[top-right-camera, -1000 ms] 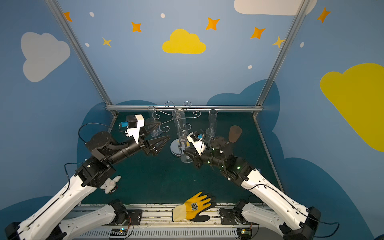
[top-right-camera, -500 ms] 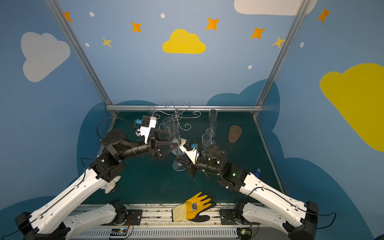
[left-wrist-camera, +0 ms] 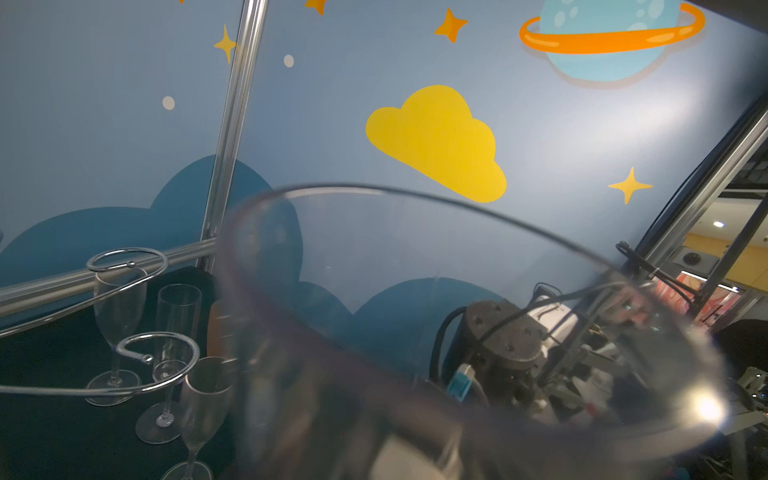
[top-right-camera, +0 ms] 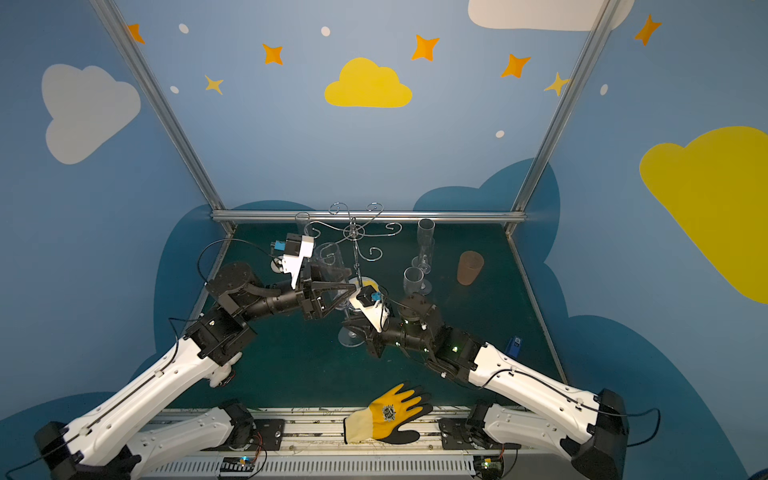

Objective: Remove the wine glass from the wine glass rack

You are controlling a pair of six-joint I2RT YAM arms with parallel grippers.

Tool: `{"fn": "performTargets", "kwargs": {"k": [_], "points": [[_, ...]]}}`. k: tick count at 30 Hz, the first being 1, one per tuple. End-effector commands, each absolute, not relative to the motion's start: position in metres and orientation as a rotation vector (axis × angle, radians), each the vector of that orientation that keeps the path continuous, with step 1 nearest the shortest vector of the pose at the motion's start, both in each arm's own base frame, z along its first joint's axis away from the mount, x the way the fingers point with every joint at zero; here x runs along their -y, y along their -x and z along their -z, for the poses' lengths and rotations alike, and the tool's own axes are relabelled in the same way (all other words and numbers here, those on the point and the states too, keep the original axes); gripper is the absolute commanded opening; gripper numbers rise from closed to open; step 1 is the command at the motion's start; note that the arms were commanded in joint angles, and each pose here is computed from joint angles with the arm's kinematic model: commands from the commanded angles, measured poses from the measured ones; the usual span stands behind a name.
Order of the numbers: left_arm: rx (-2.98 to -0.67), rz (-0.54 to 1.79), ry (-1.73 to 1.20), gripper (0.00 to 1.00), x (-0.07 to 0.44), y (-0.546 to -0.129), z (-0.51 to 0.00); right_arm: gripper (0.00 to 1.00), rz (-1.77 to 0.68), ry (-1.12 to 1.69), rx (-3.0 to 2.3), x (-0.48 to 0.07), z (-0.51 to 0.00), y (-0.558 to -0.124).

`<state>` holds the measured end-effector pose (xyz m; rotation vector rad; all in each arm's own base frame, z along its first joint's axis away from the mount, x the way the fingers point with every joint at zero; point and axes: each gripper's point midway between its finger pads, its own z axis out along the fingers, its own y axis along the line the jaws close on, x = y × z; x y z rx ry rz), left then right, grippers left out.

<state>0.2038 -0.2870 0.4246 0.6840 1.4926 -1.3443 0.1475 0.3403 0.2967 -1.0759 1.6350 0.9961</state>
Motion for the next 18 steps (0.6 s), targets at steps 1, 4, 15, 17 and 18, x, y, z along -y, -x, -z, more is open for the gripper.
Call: {"fn": "performTargets", "kwargs": {"k": [1, 4, 15, 17, 18], "points": [[-1.444, 1.327, -0.683, 0.60, 0.282, -0.200, -0.435, 0.00, -1.016, 1.048, -1.599, -0.345, -0.308, -0.148], [-1.445, 1.312, -0.665, 0.51, 0.279, -0.201, -0.435, 0.00, -1.015, 1.050, -1.604, -0.346, -0.307, -0.148], [-1.443, 1.275, -0.629, 0.41, 0.271, -0.201, -0.430, 0.23, -1.003, 1.045, -1.625, -0.349, -0.302, -0.149], [-1.440, 1.261, -0.621, 0.41, 0.267, -0.200, -0.429, 0.62, -0.981, 1.034, -1.634, -0.348, -0.301, -0.152], [-1.440, 1.250, -0.620, 0.41, 0.265, -0.199, -0.428, 0.76, -0.962, 1.021, -1.639, -0.345, -0.302, -0.154]]}}
